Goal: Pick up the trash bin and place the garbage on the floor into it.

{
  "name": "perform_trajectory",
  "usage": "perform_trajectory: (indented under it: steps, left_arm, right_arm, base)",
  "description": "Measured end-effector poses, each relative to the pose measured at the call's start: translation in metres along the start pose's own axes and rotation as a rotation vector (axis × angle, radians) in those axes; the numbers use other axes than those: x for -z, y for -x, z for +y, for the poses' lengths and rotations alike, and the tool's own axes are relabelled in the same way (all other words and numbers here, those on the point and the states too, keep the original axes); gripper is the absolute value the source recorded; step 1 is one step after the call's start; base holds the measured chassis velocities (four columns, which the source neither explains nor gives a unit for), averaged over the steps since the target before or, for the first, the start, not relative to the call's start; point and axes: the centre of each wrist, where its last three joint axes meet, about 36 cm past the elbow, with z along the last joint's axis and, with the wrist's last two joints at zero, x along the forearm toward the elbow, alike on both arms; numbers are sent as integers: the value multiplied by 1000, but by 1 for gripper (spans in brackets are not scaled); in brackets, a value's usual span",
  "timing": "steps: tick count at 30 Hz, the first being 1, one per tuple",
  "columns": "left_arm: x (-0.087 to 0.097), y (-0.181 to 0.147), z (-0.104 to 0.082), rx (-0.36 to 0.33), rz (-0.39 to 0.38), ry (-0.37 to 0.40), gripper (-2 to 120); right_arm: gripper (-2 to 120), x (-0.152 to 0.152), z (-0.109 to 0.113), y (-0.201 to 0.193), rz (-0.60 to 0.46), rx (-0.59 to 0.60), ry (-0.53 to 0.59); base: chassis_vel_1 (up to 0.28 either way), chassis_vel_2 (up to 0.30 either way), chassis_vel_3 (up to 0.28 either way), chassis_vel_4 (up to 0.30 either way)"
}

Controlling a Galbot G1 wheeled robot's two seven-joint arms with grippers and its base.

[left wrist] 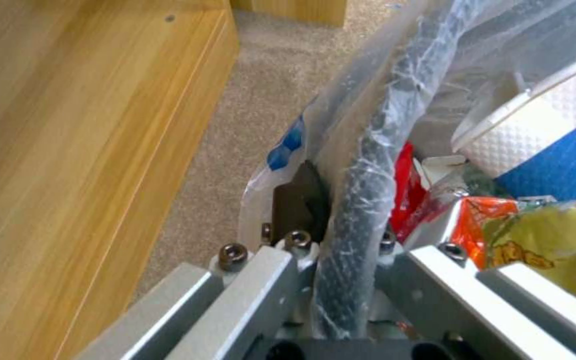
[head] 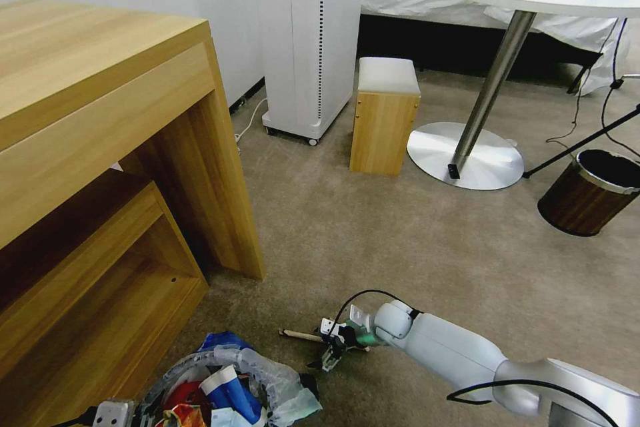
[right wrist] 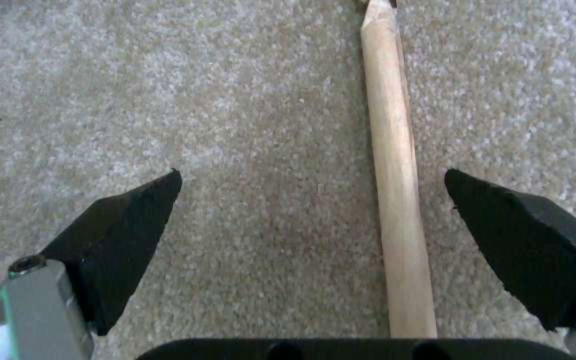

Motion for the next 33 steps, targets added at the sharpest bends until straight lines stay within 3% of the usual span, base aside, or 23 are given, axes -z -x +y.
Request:
perform_trajectory:
  steps: [10,14,16,21,22,23,31,33]
  left_arm:
    - [-2,1,0,4,0,4,0]
    - [-4,0,-1,7,2,5,0]
    - [-4,0,-1,8,3,7,0]
    - [-4,-1,-1,8,3,8,0]
    - [-4,-1,-1,8,3,9,0]
    - [-4,-2,-1,7,4,10,0]
    - [-3,-5,-2,8,6,14,0]
    - [-4,-6,-2,11,4,18,0]
  right_arm:
    - [100,0,1,5,-3,4,5]
    - [89,1,2,7,-9,7,12]
    - [77,3,3,9,-14,10,17]
    - [67,4,3,10,-15,12,22]
    - [57,5,3,9,-16,12,23]
    - [54,5,3,9,-18,16,23]
    - [52,9,4,15,-29,21,31]
    - [44,11,5,16,-38,34,34]
  base:
    - [0,0,0,0]
    - [0,0,0,0]
    - [0,0,0,0]
    - [0,0,0,0]
    - [0,0,0,0]
    - [0,0,0,0]
    - [0,0,0,0]
    - [0,0,0,0]
